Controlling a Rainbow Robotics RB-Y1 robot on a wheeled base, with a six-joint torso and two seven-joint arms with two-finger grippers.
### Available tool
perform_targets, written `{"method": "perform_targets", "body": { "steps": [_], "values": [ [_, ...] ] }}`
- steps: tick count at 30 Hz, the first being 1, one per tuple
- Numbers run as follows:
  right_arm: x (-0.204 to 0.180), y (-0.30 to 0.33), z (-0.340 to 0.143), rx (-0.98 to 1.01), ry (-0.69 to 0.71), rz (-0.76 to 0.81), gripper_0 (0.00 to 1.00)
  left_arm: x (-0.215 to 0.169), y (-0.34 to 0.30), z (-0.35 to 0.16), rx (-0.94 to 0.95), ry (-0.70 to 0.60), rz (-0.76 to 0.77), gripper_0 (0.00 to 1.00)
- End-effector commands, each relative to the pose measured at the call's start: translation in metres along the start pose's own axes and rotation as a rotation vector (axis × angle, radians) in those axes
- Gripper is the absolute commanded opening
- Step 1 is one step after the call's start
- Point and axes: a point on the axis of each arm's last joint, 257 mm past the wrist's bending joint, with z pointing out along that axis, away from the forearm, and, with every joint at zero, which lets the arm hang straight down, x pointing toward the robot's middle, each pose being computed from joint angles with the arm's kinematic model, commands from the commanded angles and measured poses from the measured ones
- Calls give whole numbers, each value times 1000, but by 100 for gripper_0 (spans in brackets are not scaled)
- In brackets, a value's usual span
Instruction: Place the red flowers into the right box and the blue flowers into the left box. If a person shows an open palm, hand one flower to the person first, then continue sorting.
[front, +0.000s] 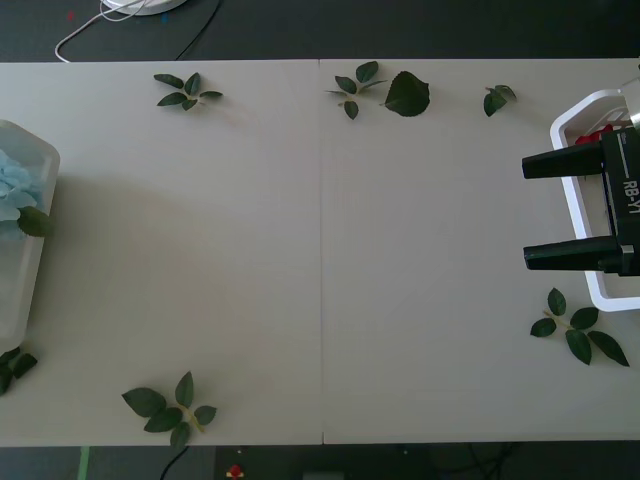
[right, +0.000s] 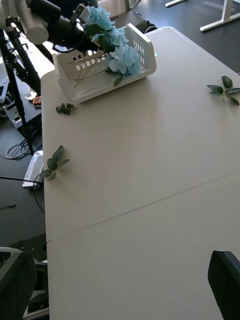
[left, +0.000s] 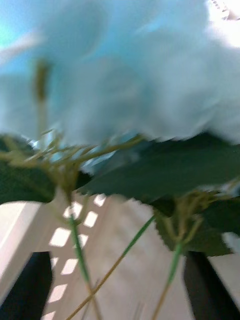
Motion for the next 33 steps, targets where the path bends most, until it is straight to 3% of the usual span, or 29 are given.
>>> {"method": "perform_targets", "body": {
  "steps": [1,6,19,25,33],
  "values": [
    [-4,11,5,-25,-19,-26,100,-58,-32,-7,69,-98,-43,100],
    [-4,11,5,-25,-19,-26,100,-86,-60,-20,111,-112,-38,100],
    [-4,11,5,-25,-19,-26,100,-113,-133,-129,90,147,96,100],
    [-4,11,5,-25,-19,-26,100,-109,-196,-180,209,131,309,100],
    [-4,11,5,-25,-19,-26,100,-76,-289,-234,523,20,737,100]
  ]
}}
